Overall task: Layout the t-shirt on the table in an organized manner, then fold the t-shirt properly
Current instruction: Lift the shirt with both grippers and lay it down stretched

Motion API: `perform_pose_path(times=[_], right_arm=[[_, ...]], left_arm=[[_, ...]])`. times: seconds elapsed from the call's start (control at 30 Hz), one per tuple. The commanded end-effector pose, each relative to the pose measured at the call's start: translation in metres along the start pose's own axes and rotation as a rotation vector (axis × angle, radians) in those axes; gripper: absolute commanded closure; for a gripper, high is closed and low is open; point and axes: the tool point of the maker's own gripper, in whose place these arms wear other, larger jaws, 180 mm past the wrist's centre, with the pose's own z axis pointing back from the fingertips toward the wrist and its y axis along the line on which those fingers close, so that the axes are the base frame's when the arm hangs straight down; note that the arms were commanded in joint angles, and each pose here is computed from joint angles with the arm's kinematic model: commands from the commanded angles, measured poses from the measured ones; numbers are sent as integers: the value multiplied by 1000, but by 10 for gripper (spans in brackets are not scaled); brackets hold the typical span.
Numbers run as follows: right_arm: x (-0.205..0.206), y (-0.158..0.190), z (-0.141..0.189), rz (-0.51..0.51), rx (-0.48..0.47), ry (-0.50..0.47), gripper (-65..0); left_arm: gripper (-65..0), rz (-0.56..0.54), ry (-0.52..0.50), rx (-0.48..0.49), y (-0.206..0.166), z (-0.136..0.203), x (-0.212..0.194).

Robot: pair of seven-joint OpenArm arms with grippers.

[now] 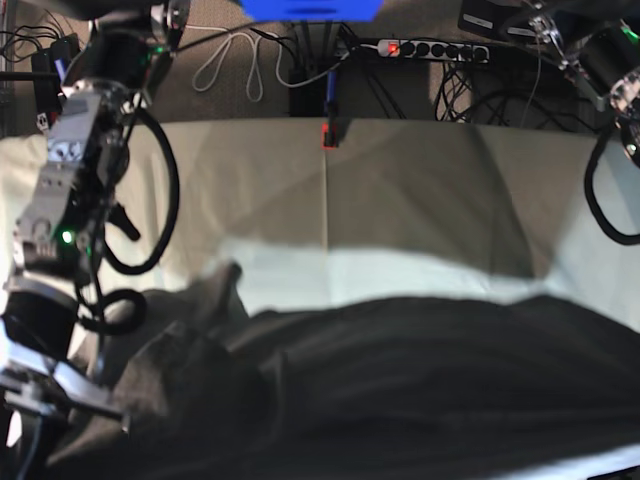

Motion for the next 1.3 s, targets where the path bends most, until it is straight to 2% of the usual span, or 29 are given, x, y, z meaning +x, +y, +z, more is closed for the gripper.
perform_pose_path(times=[0.0,0.17,0.23,0.3,0.43,0.53,0.67,0.73,0.83,0.9,1.0,1.1,1.17,1.27], right_arm=[[12,0,-12,-4,-5,-61,0],[-12,6,-36,-22,-4,-37,0],[-26,6,-44,-25,-6,11,0],[-50,7,-53,-25,-4,75,0],[-119,17,-65,-37,12,228,0],[-166,16,-61,-13,33,344,0],[-234,31,-65,-14,64,514,0],[-260,31,-65,-1,75,566,0],[-275,24,-59,20,79,594,0],[-287,16,-58,32,70,636,0],[-306,19,-55,21,65,708,-4],[-308,19,-58,28,71,719,-91],[-313,11,-42,44,70,736,-174],[-317,0,-27,63,66,754,-298]], left_arm=[[-1,-2,-67,-19,-6,-4,17],[-1,6,-46,-123,-49,-17,6],[-1,-24,-46,-146,-62,-22,2],[-1,-43,-5,-158,-73,-32,-19],[-1,-52,90,-154,-85,-54,-65],[-1,-69,145,-116,-77,-64,-91],[-1,-36,265,-30,-58,-102,-140],[-1,-1,318,-4,-56,-114,-161],[-13,5,391,28,-45,-117,-185],[-66,14,436,48,-40,-117,-203],[-196,18,541,67,-38,-123,-238],[-337,8,567,41,-50,-126,-245],[-430,1,575,45,-46,-118,-250],[-528,-12,573,38,-46,-115,-250]])
